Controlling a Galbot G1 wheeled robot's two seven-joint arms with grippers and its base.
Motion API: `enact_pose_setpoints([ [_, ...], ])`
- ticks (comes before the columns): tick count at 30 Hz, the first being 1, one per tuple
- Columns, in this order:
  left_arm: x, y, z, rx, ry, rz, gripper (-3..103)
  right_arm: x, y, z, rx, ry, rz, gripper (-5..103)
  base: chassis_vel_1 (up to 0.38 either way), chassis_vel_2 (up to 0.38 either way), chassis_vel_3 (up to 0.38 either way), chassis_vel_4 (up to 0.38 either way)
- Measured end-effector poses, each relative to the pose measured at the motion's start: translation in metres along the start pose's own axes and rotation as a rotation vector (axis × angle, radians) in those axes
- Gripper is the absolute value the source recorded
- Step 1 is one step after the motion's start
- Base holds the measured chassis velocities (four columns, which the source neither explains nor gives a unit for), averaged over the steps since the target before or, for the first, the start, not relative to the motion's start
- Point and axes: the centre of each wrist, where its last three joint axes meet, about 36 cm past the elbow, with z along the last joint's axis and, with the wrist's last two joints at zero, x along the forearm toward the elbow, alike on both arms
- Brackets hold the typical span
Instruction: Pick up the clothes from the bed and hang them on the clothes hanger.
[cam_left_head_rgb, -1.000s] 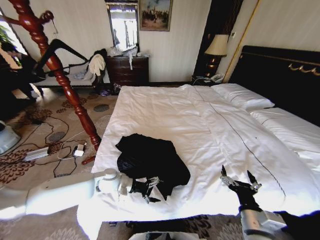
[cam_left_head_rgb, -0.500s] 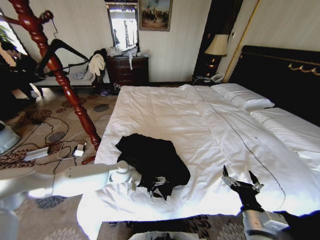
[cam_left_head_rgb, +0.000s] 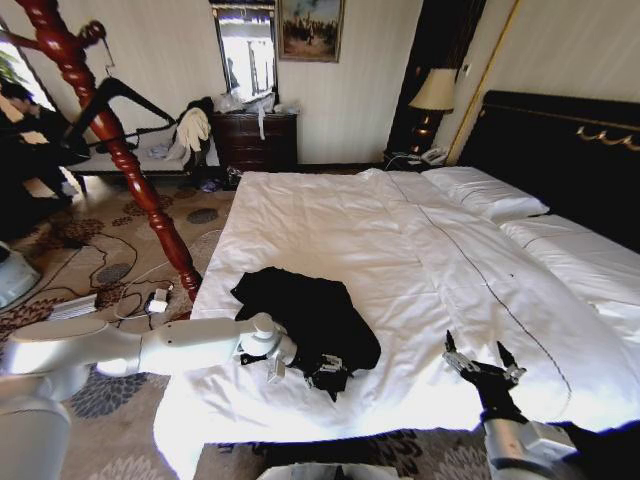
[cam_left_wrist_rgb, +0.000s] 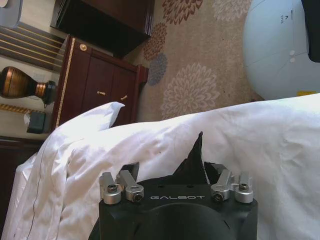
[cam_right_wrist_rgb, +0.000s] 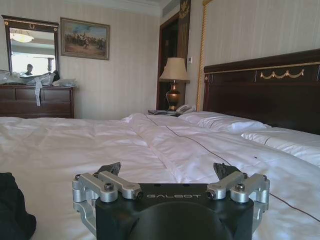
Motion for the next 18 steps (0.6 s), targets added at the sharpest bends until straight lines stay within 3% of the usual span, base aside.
enact_pose_setpoints([
  [3, 0.005, -0.004, 0.000, 0.007, 0.011, 0.010, 61, 0.000, 0.001, 0.000, -0.003, 0.002, -0.004, 100, 0.000, 0.000, 0.000, 0.000],
  [6, 0.009, -0.006, 0.001, 0.010, 0.018, 0.015, 56, 0.000, 0.002, 0.001, -0.003, 0.003, -0.005, 100, 0.000, 0.000, 0.000, 0.000],
  [7, 0.011, -0.007, 0.001, 0.010, 0.023, 0.018, 45, 0.001, 0.002, 0.001, -0.001, 0.004, -0.007, 100, 0.000, 0.000, 0.000, 0.000],
  [9, 0.012, -0.008, 0.002, 0.010, 0.026, 0.019, 45, 0.001, 0.002, 0.001, 0.000, 0.005, -0.008, 100, 0.000, 0.000, 0.000, 0.000],
  [13, 0.011, -0.009, 0.004, 0.006, 0.030, 0.024, 24, 0.002, 0.003, 0.001, 0.003, 0.007, -0.010, 100, 0.000, 0.000, 0.000, 0.000],
  [15, 0.010, -0.008, 0.004, 0.005, 0.030, 0.024, 24, 0.002, 0.003, 0.001, 0.004, 0.008, -0.010, 100, 0.000, 0.000, 0.000, 0.000],
  [17, 0.008, -0.008, 0.004, 0.004, 0.025, 0.025, 12, 0.003, 0.004, 0.000, 0.007, 0.009, -0.013, 100, 0.000, 0.000, 0.000, 0.000],
  [18, 0.008, -0.008, 0.004, 0.004, 0.025, 0.025, 12, 0.003, 0.004, 0.000, 0.007, 0.009, -0.013, 100, 0.000, 0.000, 0.000, 0.000],
])
